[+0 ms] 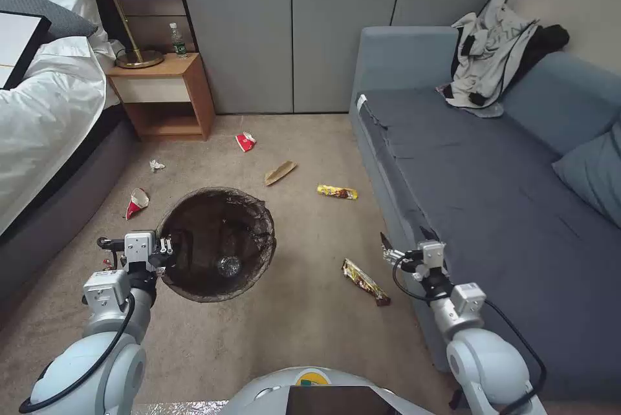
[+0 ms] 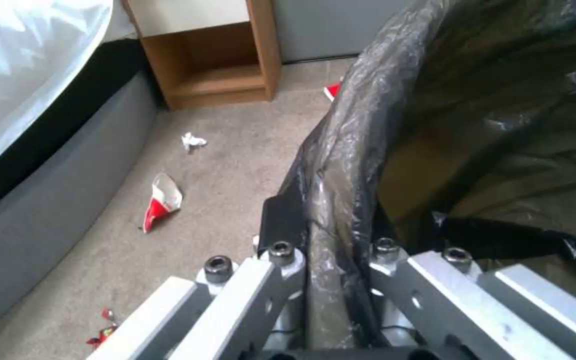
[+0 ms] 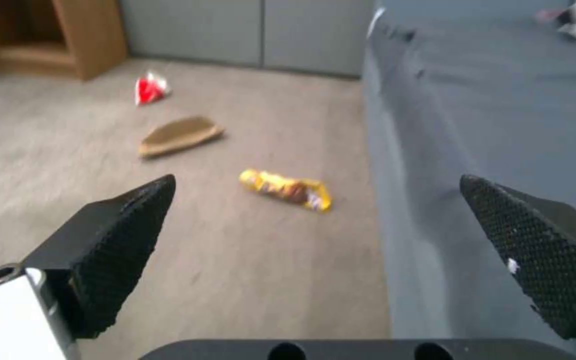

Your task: Pick up the trash bin, then pick up the garbage from the floor and place it into the trash bin.

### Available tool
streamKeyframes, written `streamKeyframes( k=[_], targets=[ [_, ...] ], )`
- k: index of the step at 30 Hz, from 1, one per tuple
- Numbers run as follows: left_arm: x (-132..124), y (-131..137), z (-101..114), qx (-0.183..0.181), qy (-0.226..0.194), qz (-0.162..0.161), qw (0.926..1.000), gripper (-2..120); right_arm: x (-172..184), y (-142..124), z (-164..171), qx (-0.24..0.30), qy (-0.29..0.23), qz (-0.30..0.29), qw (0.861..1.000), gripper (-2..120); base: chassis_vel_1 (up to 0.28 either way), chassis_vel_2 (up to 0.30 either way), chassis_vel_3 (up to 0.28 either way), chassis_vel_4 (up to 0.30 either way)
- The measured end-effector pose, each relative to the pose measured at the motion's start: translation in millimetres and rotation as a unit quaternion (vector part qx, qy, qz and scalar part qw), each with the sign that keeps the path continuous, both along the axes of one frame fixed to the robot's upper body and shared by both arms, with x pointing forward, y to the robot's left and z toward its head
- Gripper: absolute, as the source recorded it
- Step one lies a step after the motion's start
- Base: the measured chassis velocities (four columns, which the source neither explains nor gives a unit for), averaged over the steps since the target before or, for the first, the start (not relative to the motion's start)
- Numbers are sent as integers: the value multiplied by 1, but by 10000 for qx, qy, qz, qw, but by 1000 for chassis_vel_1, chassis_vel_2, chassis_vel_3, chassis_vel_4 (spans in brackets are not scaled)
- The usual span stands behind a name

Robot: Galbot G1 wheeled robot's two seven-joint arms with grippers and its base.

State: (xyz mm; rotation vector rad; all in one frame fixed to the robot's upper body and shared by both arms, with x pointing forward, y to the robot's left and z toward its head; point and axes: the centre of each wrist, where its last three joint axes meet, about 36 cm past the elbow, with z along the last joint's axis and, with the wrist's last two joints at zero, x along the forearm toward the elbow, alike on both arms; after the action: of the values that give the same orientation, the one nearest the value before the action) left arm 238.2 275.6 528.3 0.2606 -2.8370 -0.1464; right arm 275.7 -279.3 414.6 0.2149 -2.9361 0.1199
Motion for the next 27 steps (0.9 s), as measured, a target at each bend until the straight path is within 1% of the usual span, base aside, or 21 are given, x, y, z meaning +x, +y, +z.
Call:
streamKeyframes(
  k=[3,4,7,8,11,13,14,17,19,22,23,26,27],
  targets=[
    [0,0,0,-1,6,5,10000,4,11,0,-3,-20,218,141,9997,100,0,0,0,0],
    [0,0,0,-1,10,4,10000,4,17,1,-5,-3,379,245,9990,100,0,0,0,0],
    [0,0,1,-2,14,2,10000,4,22,1,-5,7,469,308,9984,100,0,0,0,0],
    [0,0,1,0,17,2,10000,4,31,1,-7,33,585,393,9975,100,0,0,0,0],
    [1,0,1,-1,14,-2,10000,4,41,0,-12,42,681,464,9966,100,0,0,0,0],
    [1,0,0,4,24,-10,10000,4,55,-3,-21,67,905,566,9943,100,0,0,0,0],
    [1,0,0,4,24,-10,10000,4,55,-3,-21,67,905,566,9943,100,0,0,0,0],
    [2,0,1,24,28,-26,10000,4,71,-8,-33,91,1212,659,9904,100,0,0,0,0],
    [2,1,1,27,28,-29,10000,4,76,-9,-36,91,1265,679,9896,100,0,0,0,0],
    [3,0,2,26,26,-25,10000,4,90,-11,-42,191,1557,774,9846,100,0,0,0,0],
    [3,0,2,26,26,-25,10000,4,90,-11,-42,191,1557,774,9846,100,0,0,0,0],
    [2,0,2,15,26,-24,10000,4,101,-10,-44,448,1908,853,9769,100,0,0,0,0],
    [2,0,2,15,26,-24,10000,4,101,-10,-44,448,1908,853,9769,100,0,0,0,0]
  ],
)
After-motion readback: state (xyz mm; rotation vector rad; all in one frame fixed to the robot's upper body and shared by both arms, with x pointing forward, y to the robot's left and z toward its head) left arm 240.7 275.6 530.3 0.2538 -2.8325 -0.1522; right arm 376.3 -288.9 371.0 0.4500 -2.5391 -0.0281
